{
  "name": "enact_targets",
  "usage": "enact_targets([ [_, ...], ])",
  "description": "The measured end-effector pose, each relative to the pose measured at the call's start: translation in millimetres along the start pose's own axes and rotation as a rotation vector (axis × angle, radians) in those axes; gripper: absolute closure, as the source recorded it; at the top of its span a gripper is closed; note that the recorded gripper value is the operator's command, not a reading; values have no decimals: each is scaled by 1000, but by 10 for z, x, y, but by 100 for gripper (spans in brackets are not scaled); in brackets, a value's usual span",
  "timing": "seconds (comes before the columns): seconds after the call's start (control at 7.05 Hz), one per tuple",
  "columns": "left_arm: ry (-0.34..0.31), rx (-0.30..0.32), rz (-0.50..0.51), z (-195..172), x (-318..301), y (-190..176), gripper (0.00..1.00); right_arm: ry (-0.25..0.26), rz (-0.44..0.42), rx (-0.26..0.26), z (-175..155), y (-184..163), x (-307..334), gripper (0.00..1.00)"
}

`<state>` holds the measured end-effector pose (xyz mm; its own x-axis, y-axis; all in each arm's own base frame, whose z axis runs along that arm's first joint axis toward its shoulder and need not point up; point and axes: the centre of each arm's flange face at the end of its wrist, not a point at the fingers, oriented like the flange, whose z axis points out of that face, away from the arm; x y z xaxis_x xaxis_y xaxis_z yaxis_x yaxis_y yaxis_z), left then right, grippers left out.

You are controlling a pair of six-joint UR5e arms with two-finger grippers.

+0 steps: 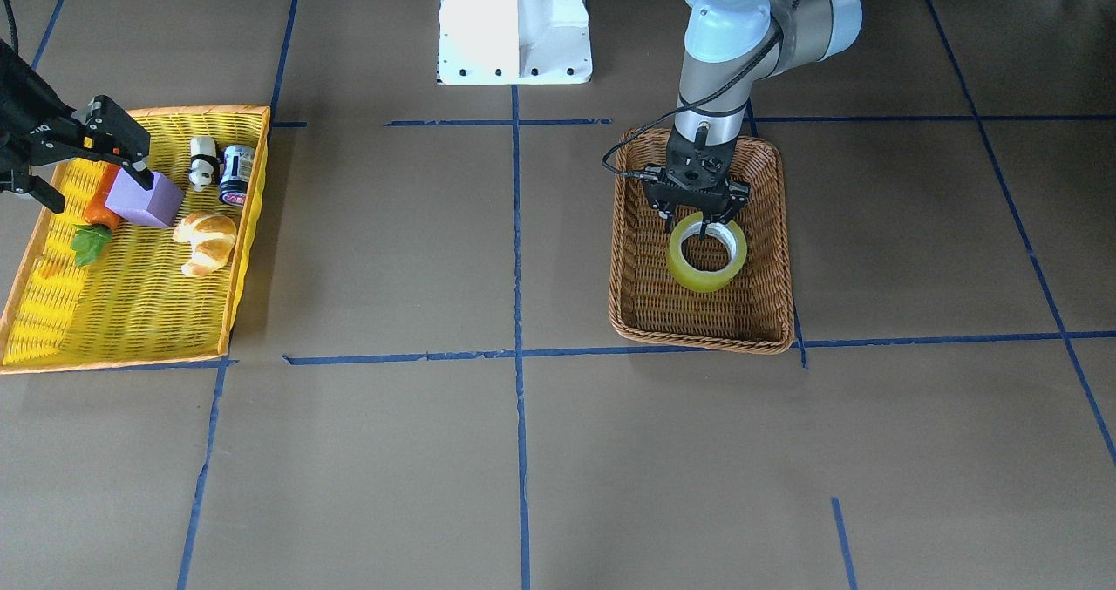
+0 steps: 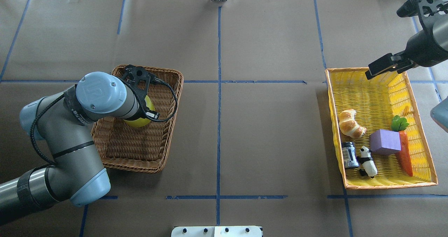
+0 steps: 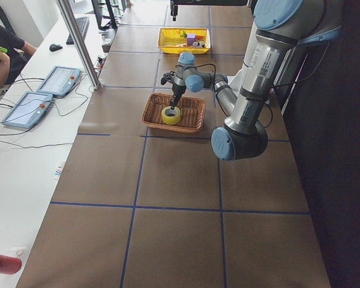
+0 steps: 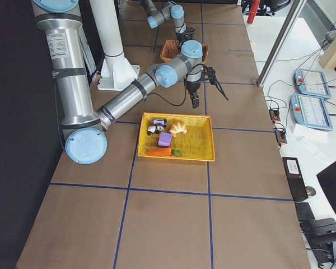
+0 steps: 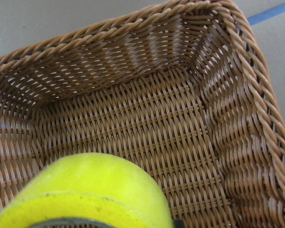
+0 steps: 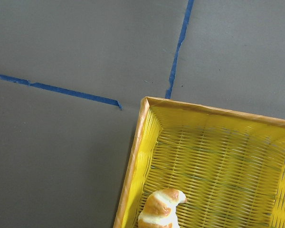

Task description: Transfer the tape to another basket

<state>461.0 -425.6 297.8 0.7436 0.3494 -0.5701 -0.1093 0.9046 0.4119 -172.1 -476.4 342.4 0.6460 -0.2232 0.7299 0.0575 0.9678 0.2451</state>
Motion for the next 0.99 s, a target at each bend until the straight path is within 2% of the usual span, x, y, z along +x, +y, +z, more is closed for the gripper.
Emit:
enact_targets([
  [0.28,7,5,-2,-92,-34,2,0,6,9,1,-3,-9,58,0],
  [0.43,2,-13,-2,-209,-174,-10,0,15,7,1,-8,-14,150,0],
  [0.71,12,-90,18,-629,-849,-275,0,53,-52,-13,14,3,591,0],
  [0.99,69,-159,-12,-905,-1977,-362,0,65,-126,-47,0,44,1425,0],
])
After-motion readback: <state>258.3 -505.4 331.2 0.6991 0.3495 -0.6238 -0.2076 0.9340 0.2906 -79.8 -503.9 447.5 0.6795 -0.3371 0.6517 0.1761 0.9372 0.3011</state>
